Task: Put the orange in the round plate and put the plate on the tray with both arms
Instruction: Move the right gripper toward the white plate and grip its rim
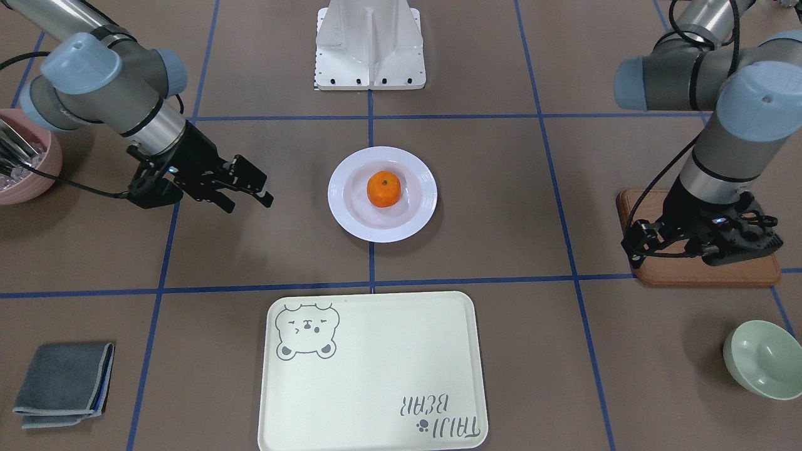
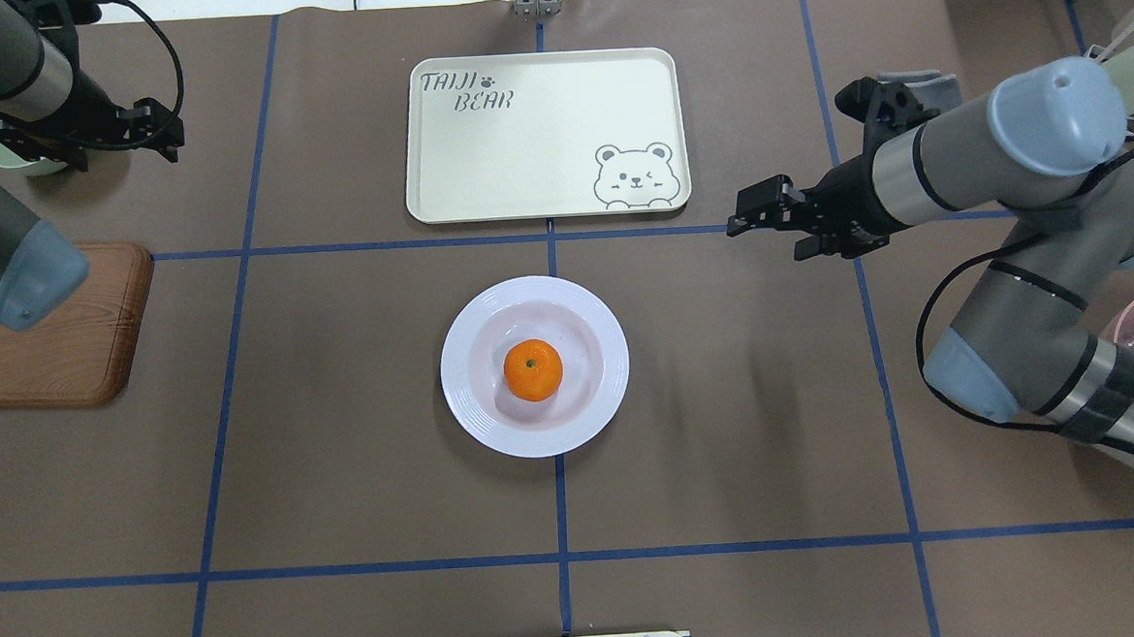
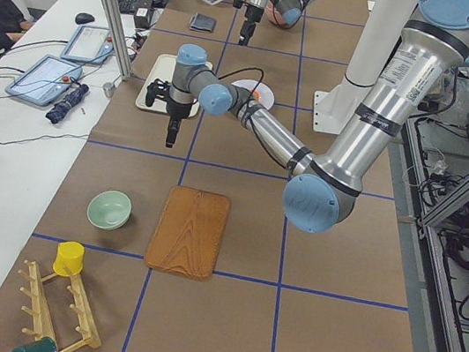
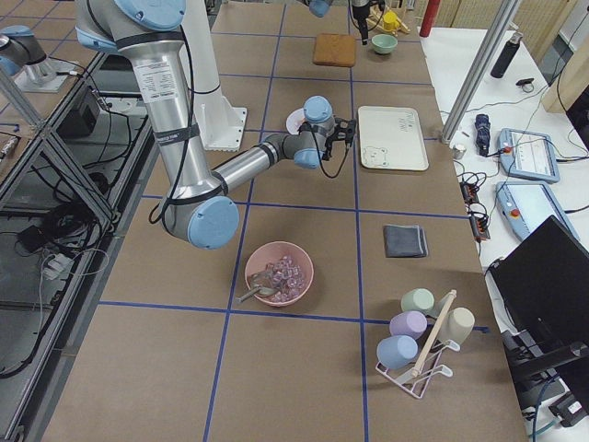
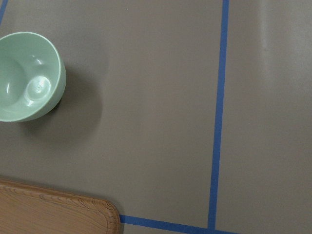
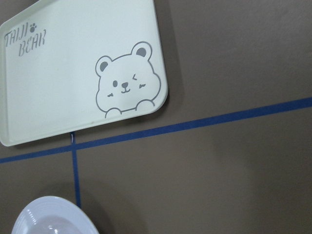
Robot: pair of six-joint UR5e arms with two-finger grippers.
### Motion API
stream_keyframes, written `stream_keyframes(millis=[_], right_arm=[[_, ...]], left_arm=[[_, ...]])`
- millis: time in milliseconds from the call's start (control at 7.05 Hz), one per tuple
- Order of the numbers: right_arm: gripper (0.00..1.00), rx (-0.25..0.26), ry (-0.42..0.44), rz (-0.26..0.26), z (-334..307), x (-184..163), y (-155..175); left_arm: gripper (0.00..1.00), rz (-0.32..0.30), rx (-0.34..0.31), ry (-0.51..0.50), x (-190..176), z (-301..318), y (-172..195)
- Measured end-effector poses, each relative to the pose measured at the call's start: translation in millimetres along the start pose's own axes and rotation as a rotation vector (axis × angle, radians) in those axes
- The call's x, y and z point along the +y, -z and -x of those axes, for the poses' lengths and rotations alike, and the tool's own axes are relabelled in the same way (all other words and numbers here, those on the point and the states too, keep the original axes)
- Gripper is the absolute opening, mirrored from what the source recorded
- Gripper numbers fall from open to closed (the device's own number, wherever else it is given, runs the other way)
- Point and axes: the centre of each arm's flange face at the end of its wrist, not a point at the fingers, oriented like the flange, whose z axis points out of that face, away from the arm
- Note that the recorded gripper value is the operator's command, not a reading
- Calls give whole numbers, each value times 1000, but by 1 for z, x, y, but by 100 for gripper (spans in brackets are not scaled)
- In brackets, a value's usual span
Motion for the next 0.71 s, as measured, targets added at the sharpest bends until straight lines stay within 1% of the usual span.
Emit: stream_keyframes(millis=[284, 426, 568, 710], right_arm=[[100, -122, -52, -34, -8, 29, -38], [100, -170, -77, -42, -11, 42, -50], [100, -209, -101, -48, -13, 53, -60], [100, -236, -120, -53, -12, 63, -67]], left_arm=[[99, -10, -30, -29, -14, 33, 4], [99, -10, -43, -39, -20, 46, 4], [99, -9, -50, -42, -22, 52, 3], [99, -9, -53, -42, -23, 54, 3]])
